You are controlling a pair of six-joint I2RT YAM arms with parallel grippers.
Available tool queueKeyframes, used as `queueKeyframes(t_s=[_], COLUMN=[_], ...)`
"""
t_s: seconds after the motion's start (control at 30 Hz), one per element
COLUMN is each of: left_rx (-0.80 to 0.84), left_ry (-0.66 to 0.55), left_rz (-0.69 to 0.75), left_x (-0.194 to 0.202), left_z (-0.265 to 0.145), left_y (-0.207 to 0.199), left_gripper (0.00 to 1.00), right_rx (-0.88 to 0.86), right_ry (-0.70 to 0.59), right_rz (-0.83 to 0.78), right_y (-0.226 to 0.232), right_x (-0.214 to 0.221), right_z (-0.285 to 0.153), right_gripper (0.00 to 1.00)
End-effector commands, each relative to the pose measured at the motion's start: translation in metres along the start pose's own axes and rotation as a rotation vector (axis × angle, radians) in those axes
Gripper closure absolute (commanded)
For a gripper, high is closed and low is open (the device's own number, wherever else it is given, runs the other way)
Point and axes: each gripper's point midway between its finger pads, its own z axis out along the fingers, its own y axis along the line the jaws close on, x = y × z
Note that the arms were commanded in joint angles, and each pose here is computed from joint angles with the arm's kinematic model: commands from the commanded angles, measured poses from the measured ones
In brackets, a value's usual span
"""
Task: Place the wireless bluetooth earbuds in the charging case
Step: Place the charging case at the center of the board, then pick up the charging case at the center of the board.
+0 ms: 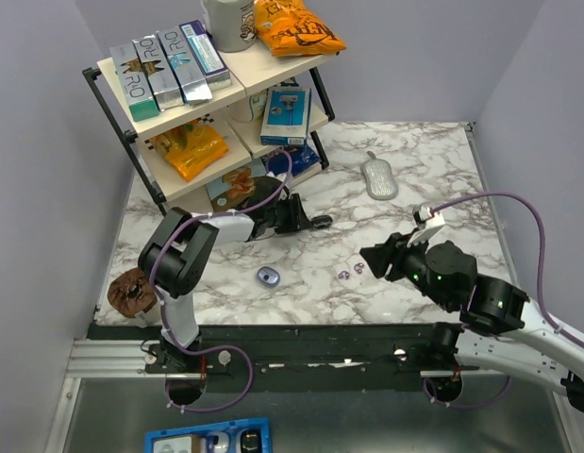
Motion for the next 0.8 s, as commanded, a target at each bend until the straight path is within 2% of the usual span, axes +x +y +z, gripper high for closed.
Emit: queueKeyframes(t_s=[0.0, 0.1, 0.13, 0.17, 0.23, 0.3, 0.33, 0.37, 0.63, 0.77], left_rx=[-0.043, -0.074, -0.121, -0.171, -0.290, -0.389, -0.453, -0.461, -0.441, -0.409], left_ry=[-0.028, -0.091, -0.070, -0.132, -0.131, -0.199, -0.180, -0.196, -0.140, -0.208], left_rz=[0.065, 0.112, 0.120, 0.155, 0.198, 0.259, 0.277, 0.286, 0.187, 0.146], left_x=[-0.008, -0.014, -0.003, -0.008, 0.007, 0.009, 0.018, 0.022, 0.062, 0.068], left_z=[-0.038, -0.073, -0.084, -0.103, -0.126, -0.154, -0.166, -0.177, -0.203, -0.205], left_y=[-0.004, -0.015, -0.010, -0.013, 0.001, 0.007, 0.018, 0.019, 0.031, 0.038], left_gripper=[0.44, 0.44, 0.44, 0.44, 0.42, 0.36, 0.29, 0.02, 0.01, 0.01], right_rx=[0.036, 0.041, 0.043, 0.042, 0.038, 0.038, 0.039, 0.038, 0.003, -0.011], right_ry=[-0.005, 0.006, 0.010, 0.021, 0.032, 0.051, 0.057, 0.056, 0.152, 0.197], right_rz=[-0.006, -0.031, -0.040, -0.055, -0.066, -0.077, -0.080, -0.076, -0.121, -0.129], right_y=[-0.008, -0.009, -0.009, -0.009, -0.008, -0.008, -0.008, -0.007, 0.002, 0.005], right_x=[0.004, 0.007, 0.008, 0.013, 0.017, 0.025, 0.027, 0.028, 0.060, 0.072], right_z=[0.002, 0.006, 0.007, 0.010, 0.013, 0.019, 0.020, 0.022, 0.043, 0.048], right_gripper=[0.48, 0.48, 0.48, 0.48, 0.48, 0.48, 0.48, 0.48, 0.48, 0.49])
